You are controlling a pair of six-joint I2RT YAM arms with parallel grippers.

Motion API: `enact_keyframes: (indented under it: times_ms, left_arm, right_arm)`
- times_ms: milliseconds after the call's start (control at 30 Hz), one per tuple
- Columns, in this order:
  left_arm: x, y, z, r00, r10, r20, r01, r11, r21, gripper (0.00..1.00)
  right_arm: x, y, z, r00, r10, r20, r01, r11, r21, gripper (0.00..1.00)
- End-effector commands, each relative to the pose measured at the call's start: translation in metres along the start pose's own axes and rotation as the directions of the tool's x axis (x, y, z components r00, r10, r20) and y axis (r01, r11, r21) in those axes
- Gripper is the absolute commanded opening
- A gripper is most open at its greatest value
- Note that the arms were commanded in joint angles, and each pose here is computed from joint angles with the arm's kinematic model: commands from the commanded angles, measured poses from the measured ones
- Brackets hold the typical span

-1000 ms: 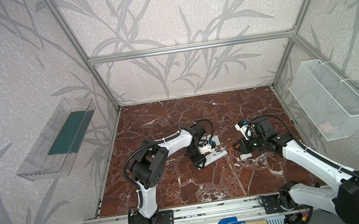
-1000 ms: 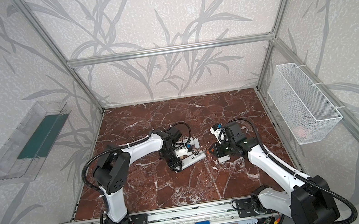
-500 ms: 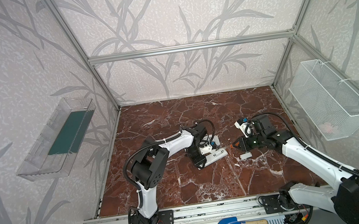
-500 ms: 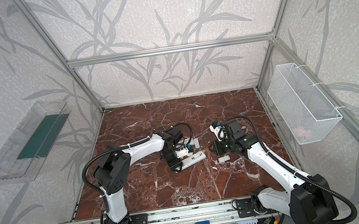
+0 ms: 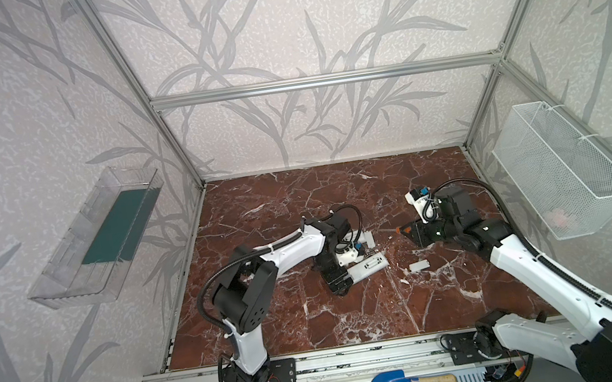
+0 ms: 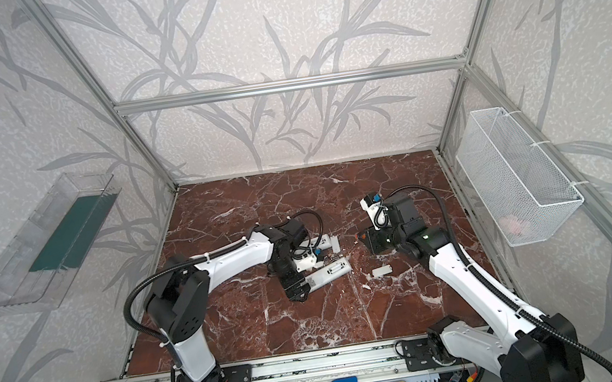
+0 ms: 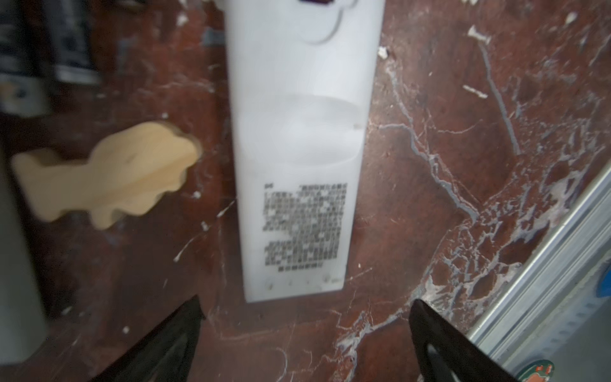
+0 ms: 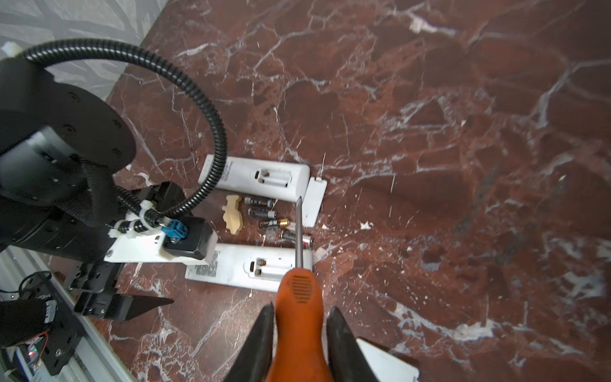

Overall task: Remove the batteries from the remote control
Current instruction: 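Release the white remote with the left gripper and lift both arms away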

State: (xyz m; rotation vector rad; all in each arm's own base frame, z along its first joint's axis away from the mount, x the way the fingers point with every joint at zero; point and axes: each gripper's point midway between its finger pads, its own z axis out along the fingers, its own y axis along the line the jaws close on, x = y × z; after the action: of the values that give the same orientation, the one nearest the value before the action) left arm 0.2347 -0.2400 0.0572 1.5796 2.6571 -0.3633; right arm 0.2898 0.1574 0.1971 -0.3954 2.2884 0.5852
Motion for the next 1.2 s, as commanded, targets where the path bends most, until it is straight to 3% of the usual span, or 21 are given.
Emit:
enact_keyframes:
  times_ms: [0,33,67,133,200,267,333,400,500,600,767,967,1167]
  left_arm:
    - [-0.035,0.018,-0.066,0.941,-0.184,0.283,0.195,0.981,-0.014,0.99]
    - [-0.046,0.030,-0.085,0.886,-0.267,0.379,0.288,0.957,-0.001,0.99]
    - [-0.054,0.045,-0.106,0.805,-0.367,0.466,0.407,0.913,0.017,0.99]
    - [-0.068,0.060,-0.143,0.645,-0.484,0.592,0.527,0.842,0.114,0.99]
    - [-0.081,0.066,-0.175,0.486,-0.567,0.665,0.579,0.779,0.240,0.99]
    - [-0.095,0.068,-0.204,0.304,-0.675,0.673,0.586,0.689,0.427,0.99]
    - [-0.111,0.062,-0.223,0.195,-0.739,0.645,0.520,0.635,0.571,0.99]
    - [-0.130,0.055,-0.239,0.120,-0.794,0.596,0.394,0.589,0.705,0.97]
    - [-0.145,0.057,-0.243,0.012,-0.884,0.468,0.294,0.450,0.843,0.82]
    - [-0.156,0.055,-0.245,-0.046,-0.918,0.394,0.234,0.373,0.898,0.77]
    - [-0.178,0.039,-0.237,-0.006,-0.926,0.378,0.278,0.361,0.890,0.77]
    - [-0.197,0.039,-0.229,-0.040,-0.952,0.303,0.223,0.287,0.932,0.71]
    - [-0.206,0.043,-0.225,-0.060,-0.956,0.286,0.216,0.268,0.939,0.66]
  right_arm:
    - [-0.045,0.002,-0.016,0.983,-0.088,0.162,0.083,0.996,0.039,0.00]
    - [-0.053,0.002,-0.018,0.977,-0.090,0.195,0.083,0.996,0.045,0.00]
    - [-0.062,0.003,-0.020,0.969,-0.092,0.229,0.083,0.995,0.048,0.00]
    - [-0.075,0.004,-0.023,0.954,-0.090,0.287,0.080,0.996,0.048,0.00]
    - [-0.087,0.007,-0.024,0.939,-0.088,0.334,0.081,0.996,0.036,0.00]
    - [-0.096,0.010,-0.024,0.925,-0.087,0.370,0.087,0.996,0.017,0.00]
    - [-0.103,0.013,-0.023,0.917,-0.076,0.391,0.082,0.997,0.003,0.00]
    - [-0.108,0.018,-0.023,0.909,-0.071,0.411,0.089,0.996,-0.023,0.00]
    - [-0.112,0.024,-0.023,0.902,-0.061,0.428,0.090,0.995,-0.048,0.00]
    - [-0.114,0.031,-0.024,0.896,-0.065,0.439,0.108,0.991,-0.074,0.00]
    - [-0.113,0.039,-0.023,0.894,-0.066,0.444,0.124,0.987,-0.104,0.00]
    - [-0.113,0.052,-0.021,0.892,-0.059,0.447,0.140,0.978,-0.152,0.00]
    - [-0.110,0.064,-0.017,0.895,-0.056,0.443,0.155,0.969,-0.190,0.00]
